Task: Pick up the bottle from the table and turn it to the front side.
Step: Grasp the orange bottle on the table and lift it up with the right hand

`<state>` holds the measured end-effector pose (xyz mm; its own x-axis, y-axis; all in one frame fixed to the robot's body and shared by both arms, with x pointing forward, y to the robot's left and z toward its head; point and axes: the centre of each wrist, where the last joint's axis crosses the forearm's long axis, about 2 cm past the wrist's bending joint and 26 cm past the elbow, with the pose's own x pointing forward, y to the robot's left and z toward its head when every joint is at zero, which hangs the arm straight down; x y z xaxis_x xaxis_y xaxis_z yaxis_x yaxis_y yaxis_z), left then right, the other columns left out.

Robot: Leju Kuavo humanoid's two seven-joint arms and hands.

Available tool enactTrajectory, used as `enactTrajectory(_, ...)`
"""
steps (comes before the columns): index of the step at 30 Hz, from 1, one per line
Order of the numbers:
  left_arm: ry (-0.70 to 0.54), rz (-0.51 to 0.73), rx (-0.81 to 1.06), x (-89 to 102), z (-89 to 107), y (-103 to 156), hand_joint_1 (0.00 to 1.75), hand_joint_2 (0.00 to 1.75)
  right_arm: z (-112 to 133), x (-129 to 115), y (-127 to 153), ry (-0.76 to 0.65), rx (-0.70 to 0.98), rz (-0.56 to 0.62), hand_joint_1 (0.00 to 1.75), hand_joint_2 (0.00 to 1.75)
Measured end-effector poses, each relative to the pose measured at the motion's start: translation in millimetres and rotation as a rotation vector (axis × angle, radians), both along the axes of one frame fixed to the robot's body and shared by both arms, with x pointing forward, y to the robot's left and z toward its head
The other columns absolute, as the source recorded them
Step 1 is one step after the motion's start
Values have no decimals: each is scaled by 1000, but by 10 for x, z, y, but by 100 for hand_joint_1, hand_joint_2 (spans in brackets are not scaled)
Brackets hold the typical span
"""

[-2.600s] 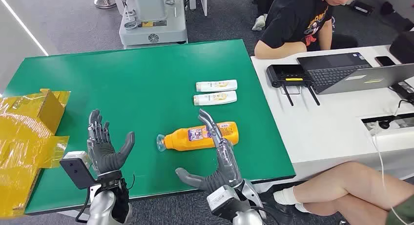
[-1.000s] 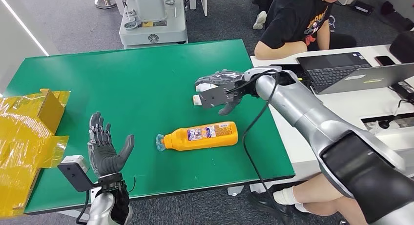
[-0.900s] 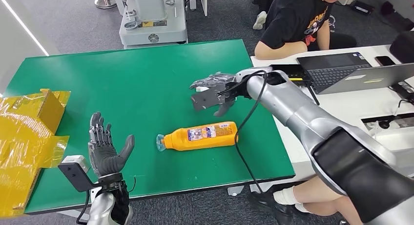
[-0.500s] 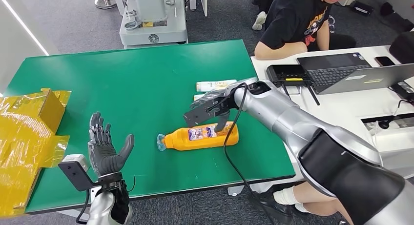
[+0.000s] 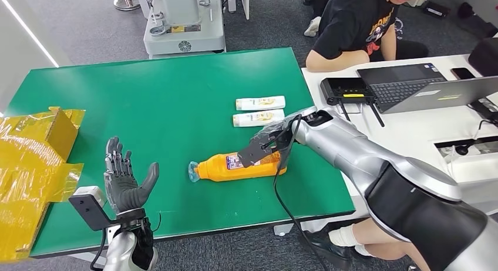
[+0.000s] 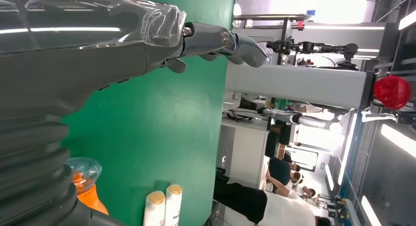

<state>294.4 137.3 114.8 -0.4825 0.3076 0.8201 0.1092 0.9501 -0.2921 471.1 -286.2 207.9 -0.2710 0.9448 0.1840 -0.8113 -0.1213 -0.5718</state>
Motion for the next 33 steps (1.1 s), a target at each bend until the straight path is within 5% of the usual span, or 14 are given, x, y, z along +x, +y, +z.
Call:
enactTrajectory(26, 3, 6, 1, 0, -8, 14, 0, 175, -535, -263, -112, 33, 55, -6, 0, 175)
enactTrajectory(33, 13, 18, 1, -18, -27, 16, 0, 175, -576, -273, -18, -97, 27, 30, 0, 175)
